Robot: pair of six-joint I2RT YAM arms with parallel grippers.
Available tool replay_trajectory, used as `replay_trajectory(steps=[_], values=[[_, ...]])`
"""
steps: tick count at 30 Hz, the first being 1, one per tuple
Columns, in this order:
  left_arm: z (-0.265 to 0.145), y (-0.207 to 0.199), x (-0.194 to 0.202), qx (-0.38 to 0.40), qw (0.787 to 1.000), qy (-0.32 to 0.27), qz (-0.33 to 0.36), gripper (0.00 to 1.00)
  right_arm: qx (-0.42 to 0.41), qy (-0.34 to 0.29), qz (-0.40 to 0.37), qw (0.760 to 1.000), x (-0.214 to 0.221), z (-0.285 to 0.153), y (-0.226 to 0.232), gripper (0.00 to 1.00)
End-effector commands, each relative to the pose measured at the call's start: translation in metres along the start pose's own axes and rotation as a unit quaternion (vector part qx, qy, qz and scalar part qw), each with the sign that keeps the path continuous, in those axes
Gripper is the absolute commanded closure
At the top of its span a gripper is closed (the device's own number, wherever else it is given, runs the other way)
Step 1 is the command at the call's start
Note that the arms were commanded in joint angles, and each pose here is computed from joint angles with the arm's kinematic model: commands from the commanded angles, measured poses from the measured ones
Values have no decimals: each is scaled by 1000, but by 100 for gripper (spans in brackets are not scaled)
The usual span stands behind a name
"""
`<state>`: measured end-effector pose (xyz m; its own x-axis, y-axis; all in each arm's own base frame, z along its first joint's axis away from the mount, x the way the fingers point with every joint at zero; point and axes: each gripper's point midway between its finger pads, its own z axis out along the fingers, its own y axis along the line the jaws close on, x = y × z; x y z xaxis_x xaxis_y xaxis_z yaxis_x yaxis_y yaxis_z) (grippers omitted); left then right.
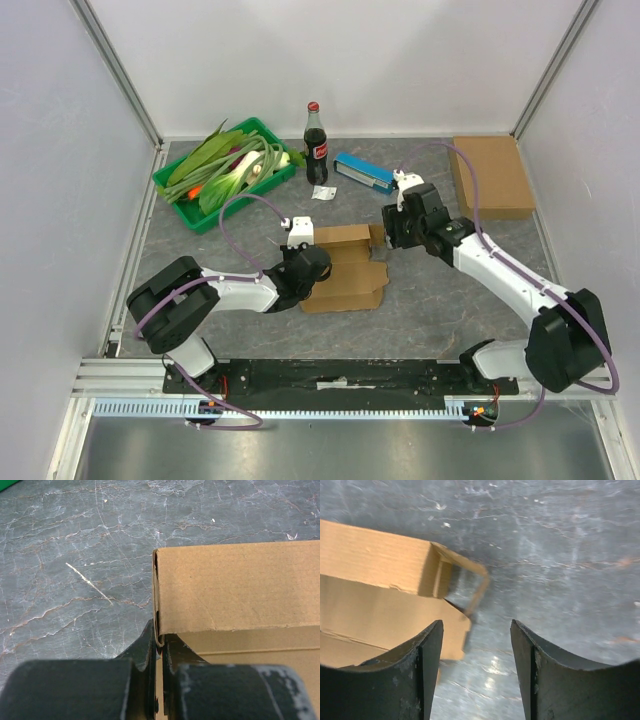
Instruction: Fold the paper box
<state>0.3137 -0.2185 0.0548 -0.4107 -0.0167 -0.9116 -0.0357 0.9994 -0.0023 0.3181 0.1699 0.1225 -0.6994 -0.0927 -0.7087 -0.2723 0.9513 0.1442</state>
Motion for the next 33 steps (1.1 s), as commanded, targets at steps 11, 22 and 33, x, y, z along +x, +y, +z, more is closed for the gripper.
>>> replay_trajectory(steps=[11,22,33], values=[[0,10,-7,-26,999,-23,-1,98,-16,122,-237,964,-20,33,-12,35],[0,10,-9,-27,999,-26,-2,98,-41,157,-205,965,-14,42,1,81],[1,5,-15,-24,999,-30,-3,98,-41,198,-96,975,-5,29,34,100]])
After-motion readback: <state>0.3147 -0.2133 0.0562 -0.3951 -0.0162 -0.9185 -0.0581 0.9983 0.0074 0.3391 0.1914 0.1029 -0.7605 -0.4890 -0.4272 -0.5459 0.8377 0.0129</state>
